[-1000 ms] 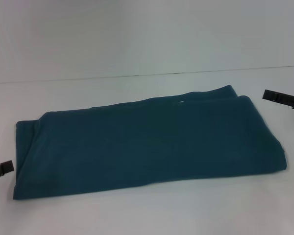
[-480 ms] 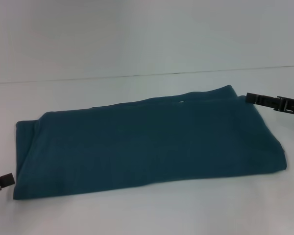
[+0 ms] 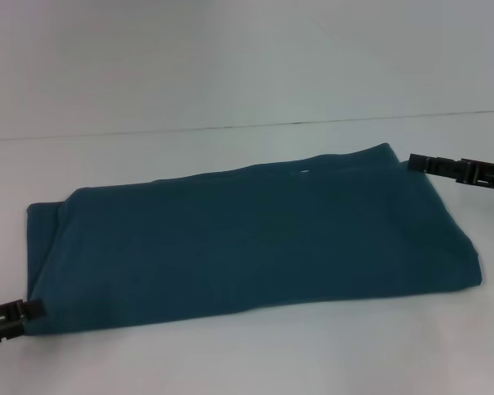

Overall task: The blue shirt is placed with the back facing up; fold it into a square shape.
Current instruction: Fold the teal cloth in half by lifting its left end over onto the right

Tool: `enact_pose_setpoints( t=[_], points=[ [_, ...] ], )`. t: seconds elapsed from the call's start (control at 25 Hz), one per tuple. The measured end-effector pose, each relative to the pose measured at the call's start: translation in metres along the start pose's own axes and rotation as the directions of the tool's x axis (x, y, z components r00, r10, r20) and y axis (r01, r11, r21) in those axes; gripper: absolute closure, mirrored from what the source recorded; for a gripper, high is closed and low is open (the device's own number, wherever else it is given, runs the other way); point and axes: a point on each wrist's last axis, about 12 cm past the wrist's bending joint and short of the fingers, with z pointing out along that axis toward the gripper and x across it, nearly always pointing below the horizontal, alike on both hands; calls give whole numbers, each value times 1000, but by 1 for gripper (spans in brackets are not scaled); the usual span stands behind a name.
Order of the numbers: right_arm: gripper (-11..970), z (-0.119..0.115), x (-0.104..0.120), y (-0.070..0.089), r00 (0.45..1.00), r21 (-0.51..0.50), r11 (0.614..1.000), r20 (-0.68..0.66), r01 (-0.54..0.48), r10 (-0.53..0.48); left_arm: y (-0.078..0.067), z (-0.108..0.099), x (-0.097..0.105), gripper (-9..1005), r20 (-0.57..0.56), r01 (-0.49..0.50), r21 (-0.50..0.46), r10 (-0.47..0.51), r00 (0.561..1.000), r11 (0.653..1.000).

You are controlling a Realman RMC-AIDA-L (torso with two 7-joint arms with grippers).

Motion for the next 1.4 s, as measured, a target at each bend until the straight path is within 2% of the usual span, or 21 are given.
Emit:
enact_pose_setpoints(
  t=[0.24,0.68,1.4],
  points=[
    [166,-2,-2,-1,1000,3,1000,-1,5,-5,2,12,-1,264,-46,18,-35,-20,999,999],
    [165,-4,-3,-2,1000,3,1000,4,3,-3,7,13,-2,263,-71,24,-94,-31,997,995],
    [167,-8,-5,-4,1000,8,1000,10,-6,6,8,22,-8,264,-91,18,-119,-29,995,993]
  ],
)
